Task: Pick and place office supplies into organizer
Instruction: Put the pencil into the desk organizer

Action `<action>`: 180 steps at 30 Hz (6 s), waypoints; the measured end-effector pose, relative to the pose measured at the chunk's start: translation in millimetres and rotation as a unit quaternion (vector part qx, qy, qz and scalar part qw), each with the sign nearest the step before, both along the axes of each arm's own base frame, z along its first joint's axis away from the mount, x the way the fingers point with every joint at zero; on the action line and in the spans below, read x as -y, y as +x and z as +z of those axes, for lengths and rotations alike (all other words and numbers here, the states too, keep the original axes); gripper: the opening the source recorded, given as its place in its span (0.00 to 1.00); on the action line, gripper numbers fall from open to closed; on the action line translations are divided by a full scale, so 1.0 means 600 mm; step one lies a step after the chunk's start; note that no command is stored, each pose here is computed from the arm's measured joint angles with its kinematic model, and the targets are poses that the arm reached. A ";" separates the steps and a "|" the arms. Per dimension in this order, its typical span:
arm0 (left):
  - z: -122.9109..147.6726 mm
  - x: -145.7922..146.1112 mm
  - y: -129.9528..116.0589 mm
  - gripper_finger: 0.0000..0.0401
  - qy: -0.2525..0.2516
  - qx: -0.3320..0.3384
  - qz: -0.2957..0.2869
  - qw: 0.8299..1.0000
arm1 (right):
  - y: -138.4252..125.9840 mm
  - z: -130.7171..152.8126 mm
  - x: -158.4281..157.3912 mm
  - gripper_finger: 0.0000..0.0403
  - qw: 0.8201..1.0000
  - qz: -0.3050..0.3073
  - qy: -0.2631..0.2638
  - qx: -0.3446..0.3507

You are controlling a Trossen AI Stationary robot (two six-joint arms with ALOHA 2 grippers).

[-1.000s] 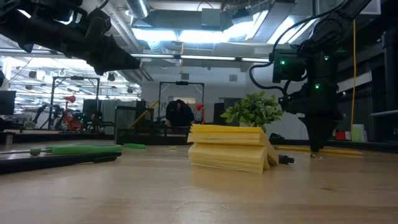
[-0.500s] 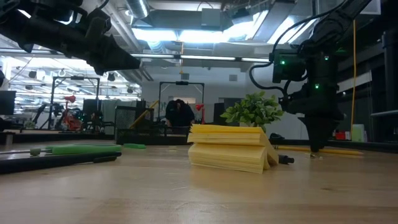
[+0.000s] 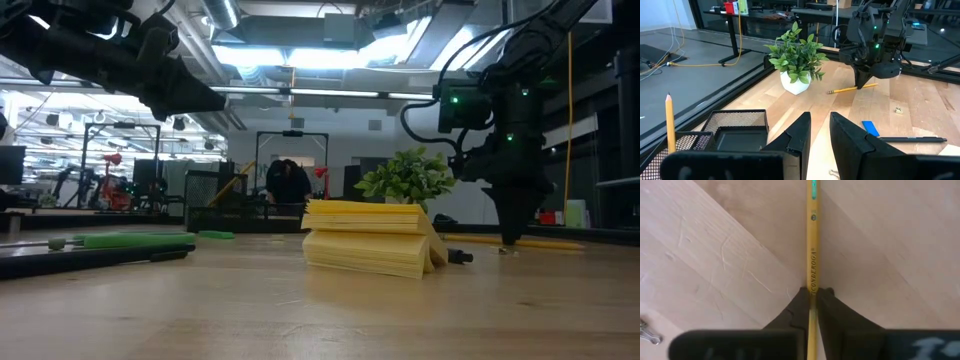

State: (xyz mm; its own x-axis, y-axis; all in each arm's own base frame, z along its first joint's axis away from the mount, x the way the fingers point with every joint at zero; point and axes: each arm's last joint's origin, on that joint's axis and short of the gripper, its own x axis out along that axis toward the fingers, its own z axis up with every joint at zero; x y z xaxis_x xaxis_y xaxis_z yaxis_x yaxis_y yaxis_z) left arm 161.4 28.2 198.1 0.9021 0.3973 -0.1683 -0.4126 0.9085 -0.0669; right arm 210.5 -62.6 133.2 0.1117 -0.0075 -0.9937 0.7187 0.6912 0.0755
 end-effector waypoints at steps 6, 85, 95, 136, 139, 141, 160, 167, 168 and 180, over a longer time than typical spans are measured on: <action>0.000 0.000 0.000 0.16 0.000 0.000 0.000 1.000 | 0.001 0.000 0.000 0.10 1.000 0.013 -0.003 0.003; 0.017 0.004 0.041 0.29 0.072 0.100 -0.105 0.987 | 0.179 0.176 -0.068 0.17 0.925 0.259 -0.071 0.268; 0.017 0.004 0.041 0.29 0.072 0.099 -0.104 0.987 | 0.238 0.083 -0.064 0.31 0.935 0.276 -0.056 0.214; 0.012 0.004 0.042 0.29 0.068 0.084 -0.105 0.988 | 0.336 0.002 -0.074 0.31 0.967 0.234 -0.046 0.094; 0.012 0.004 0.042 0.29 0.068 0.085 -0.105 0.988 | 0.336 0.001 -0.074 0.31 0.967 0.235 -0.043 0.094; 0.012 0.004 0.042 0.29 0.068 0.084 -0.105 0.988 | 0.336 0.001 -0.072 0.31 0.967 0.235 -0.033 0.096; 0.012 0.004 0.042 0.29 0.068 0.084 -0.105 0.988 | 0.333 -0.002 -0.063 0.23 0.975 0.203 -0.035 0.086; 0.012 0.004 0.042 0.29 0.068 0.085 -0.105 0.988 | 0.333 -0.002 -0.081 0.22 0.967 0.235 -0.065 0.077; 0.012 0.004 0.042 0.29 0.068 0.085 -0.105 0.988 | 0.333 -0.002 -0.082 0.22 0.967 0.236 -0.065 0.077; 0.012 0.004 0.042 0.29 0.068 0.085 -0.105 0.989 | 0.336 -0.024 -0.083 0.25 0.967 0.238 -0.060 0.063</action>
State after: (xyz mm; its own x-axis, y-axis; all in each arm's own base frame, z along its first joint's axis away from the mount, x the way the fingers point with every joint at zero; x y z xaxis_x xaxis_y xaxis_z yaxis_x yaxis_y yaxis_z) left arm 186.4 25.6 205.5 0.9779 0.2062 0.0338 -0.2066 0.9784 0.0092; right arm 412.0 -12.8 118.7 0.2510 -0.0394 -0.9672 0.3075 0.9507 0.0411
